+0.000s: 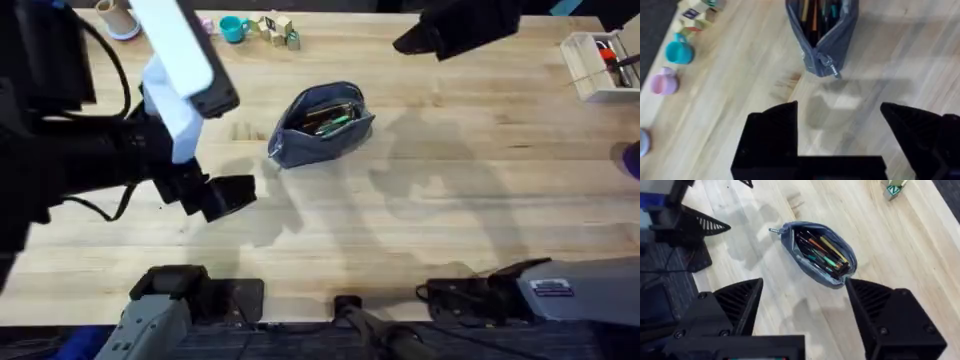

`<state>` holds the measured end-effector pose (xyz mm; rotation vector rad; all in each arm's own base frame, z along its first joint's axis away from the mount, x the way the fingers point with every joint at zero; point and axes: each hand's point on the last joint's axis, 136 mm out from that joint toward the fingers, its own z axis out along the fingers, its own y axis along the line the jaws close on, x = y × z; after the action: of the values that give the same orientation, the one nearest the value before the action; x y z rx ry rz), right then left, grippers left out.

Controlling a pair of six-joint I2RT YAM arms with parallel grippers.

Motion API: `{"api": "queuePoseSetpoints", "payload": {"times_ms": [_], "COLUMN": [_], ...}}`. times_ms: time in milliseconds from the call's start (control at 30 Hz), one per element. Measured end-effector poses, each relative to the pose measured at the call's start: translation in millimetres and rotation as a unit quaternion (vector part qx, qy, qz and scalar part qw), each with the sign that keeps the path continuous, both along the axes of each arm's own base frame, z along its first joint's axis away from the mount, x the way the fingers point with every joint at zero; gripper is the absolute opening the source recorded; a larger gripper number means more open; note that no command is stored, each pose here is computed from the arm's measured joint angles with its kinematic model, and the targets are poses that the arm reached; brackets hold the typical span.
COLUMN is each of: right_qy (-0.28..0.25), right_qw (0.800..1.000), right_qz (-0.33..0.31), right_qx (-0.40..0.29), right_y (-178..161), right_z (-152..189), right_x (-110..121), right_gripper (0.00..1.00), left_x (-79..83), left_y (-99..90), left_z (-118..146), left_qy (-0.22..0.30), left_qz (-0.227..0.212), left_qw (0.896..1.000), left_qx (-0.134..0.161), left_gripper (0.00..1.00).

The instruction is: Unzip the bag, pick up the pens from the table one at a time and place them inside, then zip the bag closed.

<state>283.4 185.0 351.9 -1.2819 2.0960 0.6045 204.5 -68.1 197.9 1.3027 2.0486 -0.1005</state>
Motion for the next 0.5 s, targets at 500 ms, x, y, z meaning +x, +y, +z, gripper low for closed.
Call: {"api": "queuePoseSetpoints", "payload": {"times_ms": [500], "right_qy": [0.015], "right_qw": [1.0], "right_qz": [-0.016], "right_qx": [0.006], "right_y": [0.0], "right_z": [-0.1], "right_x": [-0.2], "right_gripper": [0.997], "left_x": [37.2], "left_y": [34.8], "left_z": [-41.7], "left_qy": [0.053], "left_qz": [0.033], "left_qw": [0.994], "left_qx": [-0.09], "left_gripper": [0.994]}}
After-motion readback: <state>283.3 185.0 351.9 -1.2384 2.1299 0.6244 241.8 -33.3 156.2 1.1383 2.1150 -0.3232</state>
